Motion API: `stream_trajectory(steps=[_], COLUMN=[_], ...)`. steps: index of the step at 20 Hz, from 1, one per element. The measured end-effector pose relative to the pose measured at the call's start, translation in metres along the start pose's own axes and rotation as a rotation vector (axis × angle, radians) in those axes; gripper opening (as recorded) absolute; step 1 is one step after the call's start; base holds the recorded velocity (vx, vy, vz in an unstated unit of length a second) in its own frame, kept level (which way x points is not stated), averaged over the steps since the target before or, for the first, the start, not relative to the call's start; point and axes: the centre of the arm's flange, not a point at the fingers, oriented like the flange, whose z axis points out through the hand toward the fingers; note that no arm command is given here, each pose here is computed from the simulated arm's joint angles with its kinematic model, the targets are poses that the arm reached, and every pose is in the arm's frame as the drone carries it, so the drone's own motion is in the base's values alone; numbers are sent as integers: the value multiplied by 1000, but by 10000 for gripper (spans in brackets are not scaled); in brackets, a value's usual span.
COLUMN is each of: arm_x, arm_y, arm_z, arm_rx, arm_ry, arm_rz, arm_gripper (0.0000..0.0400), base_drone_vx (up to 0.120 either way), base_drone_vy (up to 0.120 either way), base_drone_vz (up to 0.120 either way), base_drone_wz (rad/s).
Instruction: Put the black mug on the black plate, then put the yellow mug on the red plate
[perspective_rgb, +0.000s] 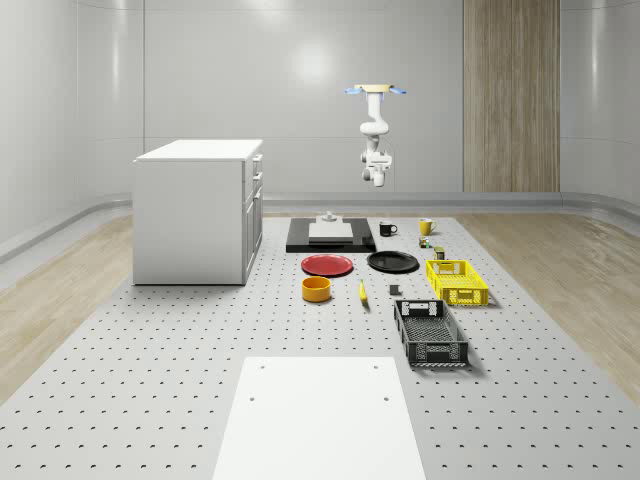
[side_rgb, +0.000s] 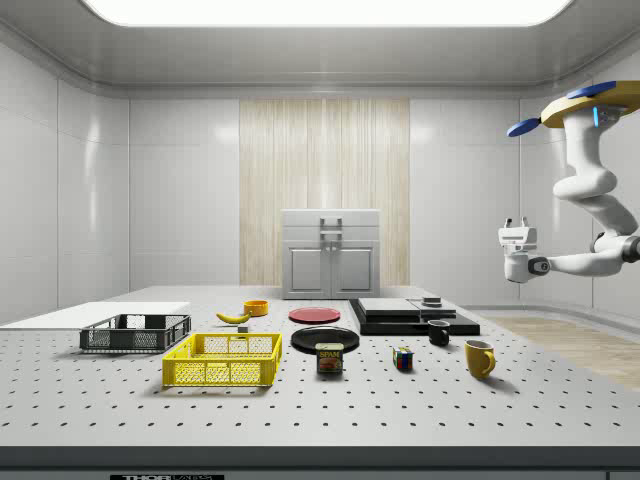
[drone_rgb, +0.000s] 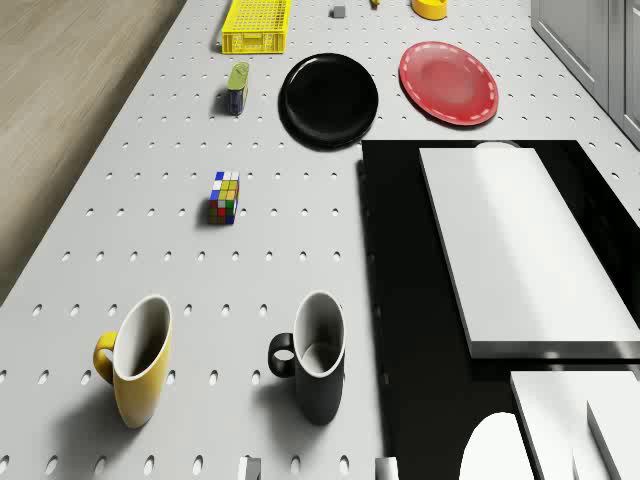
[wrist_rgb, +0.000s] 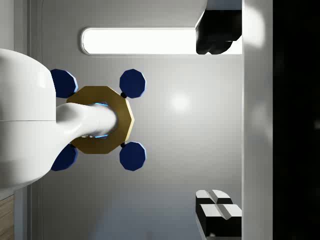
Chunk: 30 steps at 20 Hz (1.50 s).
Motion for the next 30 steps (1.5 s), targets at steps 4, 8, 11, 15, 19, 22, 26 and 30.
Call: stream_trajectory(steps=[4, 8, 11, 15, 19, 22, 26, 30], arm_x=[-2, -2, -1, 0, 0, 0, 0, -1], arm_y=[3, 2, 1, 0, 0, 0, 0, 0], arm_z=[-30, -56, -71, -83, -89, -91, -93, -93], arm_rx=[2, 4, 6, 8, 10, 12, 14, 16], arm_ry=[2, 4, 6, 8, 11, 12, 15, 17], arm_rz=[0, 0, 0, 0, 0, 0, 0, 0], arm_gripper=[400, 400, 400, 400, 400, 400, 400, 400], base_drone_vx=[0, 0, 0, 0, 0, 0, 0, 0], base_drone_vy=[0, 0, 0, 0, 0, 0, 0, 0], base_drone_vz=[0, 0, 0, 0, 0, 0, 0, 0], base_drone_wz=[0, 0, 0, 0, 0, 0, 0, 0])
